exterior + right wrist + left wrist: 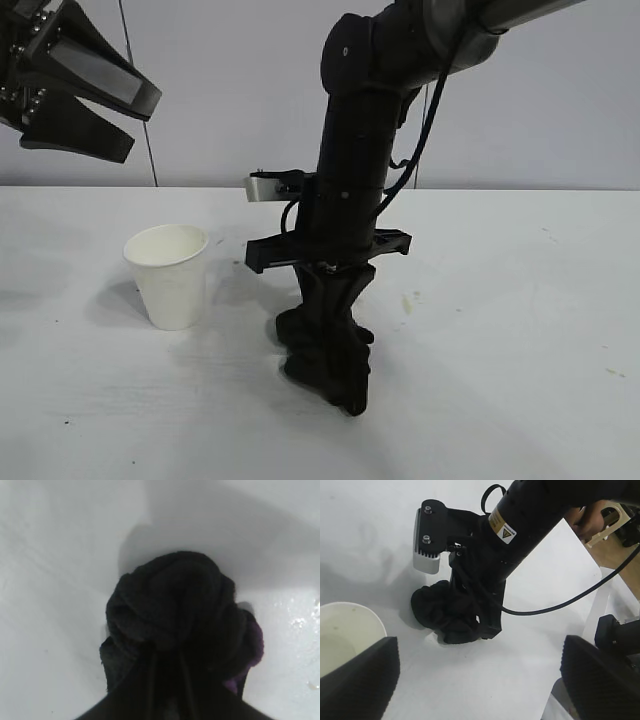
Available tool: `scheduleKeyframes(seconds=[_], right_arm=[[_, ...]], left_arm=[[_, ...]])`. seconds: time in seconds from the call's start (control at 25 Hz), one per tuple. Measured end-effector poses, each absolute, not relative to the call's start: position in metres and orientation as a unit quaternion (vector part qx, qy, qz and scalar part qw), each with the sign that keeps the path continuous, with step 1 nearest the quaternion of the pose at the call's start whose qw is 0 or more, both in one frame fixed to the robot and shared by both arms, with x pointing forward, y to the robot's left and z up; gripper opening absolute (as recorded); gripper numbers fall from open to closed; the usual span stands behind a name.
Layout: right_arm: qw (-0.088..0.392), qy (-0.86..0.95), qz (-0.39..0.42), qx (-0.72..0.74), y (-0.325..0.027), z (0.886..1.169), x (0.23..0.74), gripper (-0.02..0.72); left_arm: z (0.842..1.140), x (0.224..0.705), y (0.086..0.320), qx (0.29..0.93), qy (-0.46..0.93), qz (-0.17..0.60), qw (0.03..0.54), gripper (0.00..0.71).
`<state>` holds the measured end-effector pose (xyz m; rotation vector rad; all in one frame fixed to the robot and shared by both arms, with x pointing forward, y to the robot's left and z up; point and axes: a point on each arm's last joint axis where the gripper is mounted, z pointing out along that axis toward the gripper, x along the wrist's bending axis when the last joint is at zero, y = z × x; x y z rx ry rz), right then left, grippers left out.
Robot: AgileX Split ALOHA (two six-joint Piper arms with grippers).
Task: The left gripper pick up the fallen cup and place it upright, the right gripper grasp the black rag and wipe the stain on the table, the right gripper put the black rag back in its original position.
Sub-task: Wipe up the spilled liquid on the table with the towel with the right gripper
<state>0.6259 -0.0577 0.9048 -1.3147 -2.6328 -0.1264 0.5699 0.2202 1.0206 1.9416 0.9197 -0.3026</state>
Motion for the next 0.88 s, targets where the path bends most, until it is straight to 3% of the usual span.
scheduleKeyframes(seconds=[0.32,0.6,0.88], right_arm=[[0.047,-0.900,-0.018,-0.433,-0.066,0.903,0.632,0.044],[0.020,-0.885,-0.043,-0.463,-0.070,0.901,0.642,0.044],[0.014,-0.834,-0.063,-0.547,-0.117,0.901,0.670,0.044]], left_arm=[[1.021,0.569,0.220,0.792,0.372,-0.128,0.467,0.632],[1.021,0.569,0.220,0.791,0.372,-0.129,0.468,0.632],[1.021,0.569,0.220,0.791,0.372,-0.130,0.468,0.632]])
